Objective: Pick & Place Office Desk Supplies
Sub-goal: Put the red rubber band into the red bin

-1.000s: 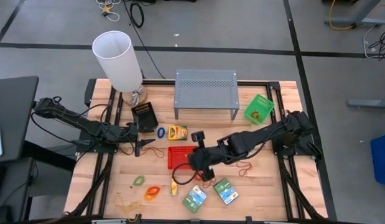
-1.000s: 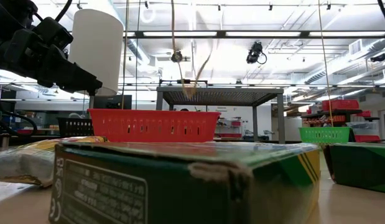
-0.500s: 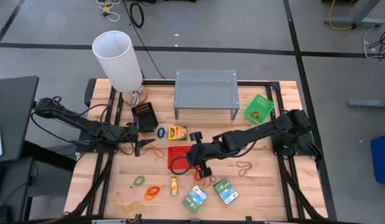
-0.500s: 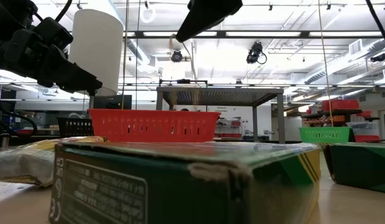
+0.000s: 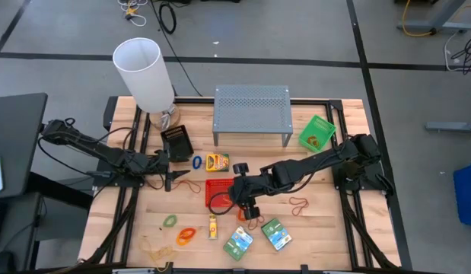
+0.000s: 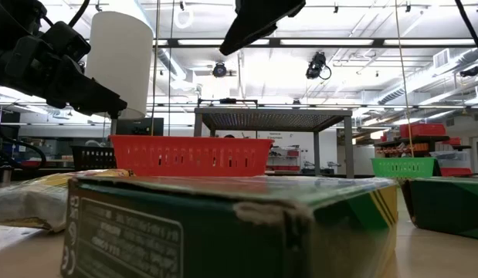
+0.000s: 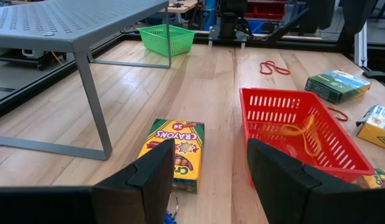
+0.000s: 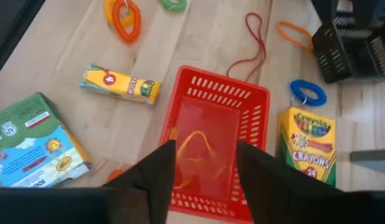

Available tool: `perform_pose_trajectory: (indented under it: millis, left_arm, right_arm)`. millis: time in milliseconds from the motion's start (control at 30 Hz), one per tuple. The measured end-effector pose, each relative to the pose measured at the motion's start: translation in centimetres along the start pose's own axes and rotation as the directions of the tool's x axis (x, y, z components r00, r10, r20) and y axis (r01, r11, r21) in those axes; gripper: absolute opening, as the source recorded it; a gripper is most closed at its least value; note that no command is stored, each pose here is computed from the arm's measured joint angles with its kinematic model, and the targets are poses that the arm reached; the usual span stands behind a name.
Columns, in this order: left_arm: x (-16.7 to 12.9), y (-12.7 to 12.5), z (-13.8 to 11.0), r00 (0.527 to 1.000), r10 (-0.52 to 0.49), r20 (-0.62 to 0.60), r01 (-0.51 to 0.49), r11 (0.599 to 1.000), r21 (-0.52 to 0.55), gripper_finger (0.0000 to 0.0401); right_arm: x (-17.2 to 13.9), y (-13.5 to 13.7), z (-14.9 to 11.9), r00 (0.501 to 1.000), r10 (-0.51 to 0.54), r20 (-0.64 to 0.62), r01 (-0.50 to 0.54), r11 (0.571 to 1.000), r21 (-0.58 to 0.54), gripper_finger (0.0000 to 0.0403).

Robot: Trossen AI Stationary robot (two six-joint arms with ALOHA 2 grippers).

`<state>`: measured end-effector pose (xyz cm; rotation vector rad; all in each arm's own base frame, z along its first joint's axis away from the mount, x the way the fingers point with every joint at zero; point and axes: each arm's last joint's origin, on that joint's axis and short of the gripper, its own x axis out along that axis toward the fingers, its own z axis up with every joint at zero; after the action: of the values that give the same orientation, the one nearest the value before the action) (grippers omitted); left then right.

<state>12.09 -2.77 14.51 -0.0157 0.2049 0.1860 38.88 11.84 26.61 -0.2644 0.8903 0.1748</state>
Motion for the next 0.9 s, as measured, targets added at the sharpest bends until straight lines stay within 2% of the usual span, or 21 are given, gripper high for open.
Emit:
perform_pose_trajectory:
  millis: [133,333,567,900]
  left_arm:
    - [0.0,0.0,0.0,1.000,0.000,0.000,0.000,1.000,0.001,0.0206]
    - [0.0,0.0,0.0,1.000,0.000,-0.004,0.000,1.000,0.002,0.0206]
    - [0.0,0.0,0.0,1.000,0.000,-0.004,0.000,1.000,0.002,0.0206]
    - [0.0,0.0,0.0,1.000,0.001,-0.004,-0.001,1.000,-0.001,0.0206]
  right_arm:
    - [0.0,0.3,-0.8,0.995,0.063,-0.078,-0.057,0.995,0.079,0.0201]
    - [-0.5,1.8,-2.0,0.967,0.155,-0.204,-0.112,0.972,0.206,0.0203]
    - [0.1,3.5,-2.9,0.956,0.186,-0.229,-0.117,0.951,0.286,0.0203]
    - [4.3,4.6,-7.8,0.954,0.208,-0.217,-0.120,0.926,0.358,0.0203]
